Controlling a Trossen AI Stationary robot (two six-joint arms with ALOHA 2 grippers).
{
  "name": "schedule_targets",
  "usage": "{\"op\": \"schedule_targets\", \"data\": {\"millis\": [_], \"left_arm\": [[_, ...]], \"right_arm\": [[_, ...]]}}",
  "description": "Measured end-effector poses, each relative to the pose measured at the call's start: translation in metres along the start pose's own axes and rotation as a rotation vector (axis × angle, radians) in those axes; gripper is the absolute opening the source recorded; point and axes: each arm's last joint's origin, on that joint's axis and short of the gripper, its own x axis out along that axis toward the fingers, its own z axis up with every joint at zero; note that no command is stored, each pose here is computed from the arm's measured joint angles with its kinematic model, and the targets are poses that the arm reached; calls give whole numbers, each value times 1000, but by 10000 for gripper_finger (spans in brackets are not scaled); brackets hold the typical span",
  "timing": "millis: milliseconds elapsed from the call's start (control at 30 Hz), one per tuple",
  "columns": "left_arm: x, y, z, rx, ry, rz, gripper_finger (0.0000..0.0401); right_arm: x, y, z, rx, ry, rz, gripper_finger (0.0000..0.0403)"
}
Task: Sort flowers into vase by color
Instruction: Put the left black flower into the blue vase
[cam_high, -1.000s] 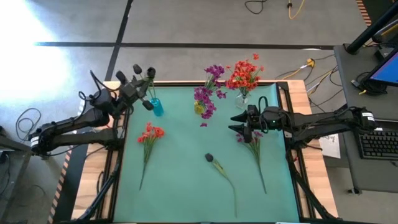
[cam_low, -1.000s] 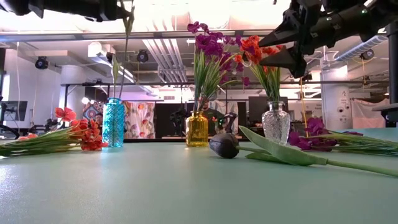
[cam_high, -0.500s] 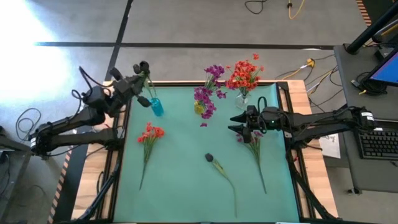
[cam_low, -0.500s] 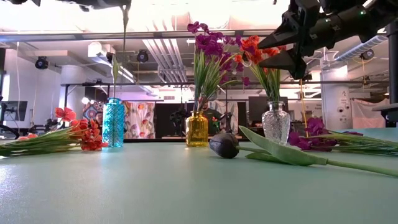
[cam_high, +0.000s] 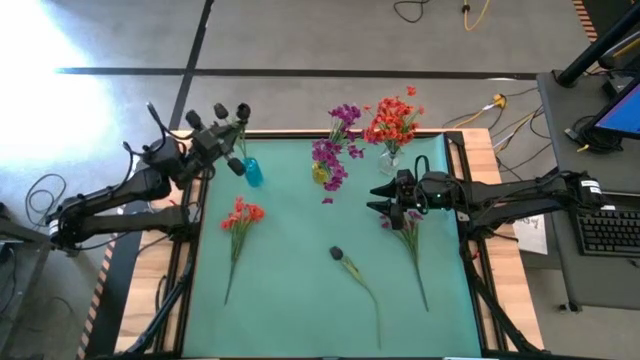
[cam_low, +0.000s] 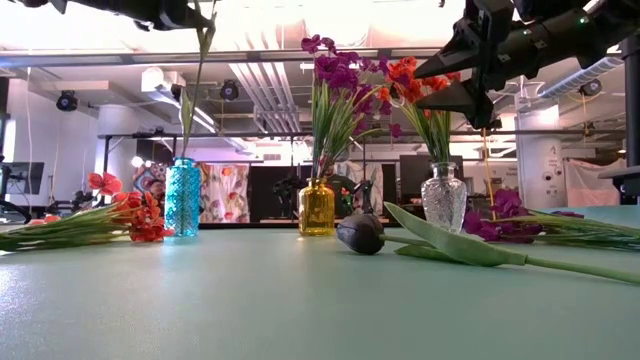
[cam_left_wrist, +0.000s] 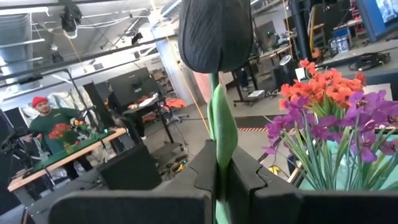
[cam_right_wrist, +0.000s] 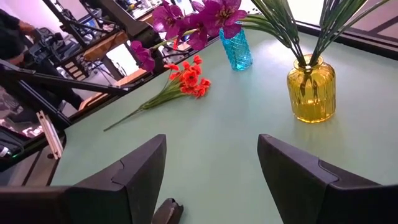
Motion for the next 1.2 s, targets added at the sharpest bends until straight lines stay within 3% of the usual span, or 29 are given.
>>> {"op": "schedule_targets", "data": {"millis": [467,733,967,1200], "left_arm": [[2,-1,-1,-2,-2,0,0],[3,-7,-14,-31,23,-6,0],[3,-7,-20,-49,81,81,0],[3,-8,-22,-87,102,74,35]], "right_arm": [[0,0,0,0,0,0,244],[0,0,0,-1,0,0,244],[0,0,0,-1,0,0,244],[0,0,0,-1,0,0,244]]}}
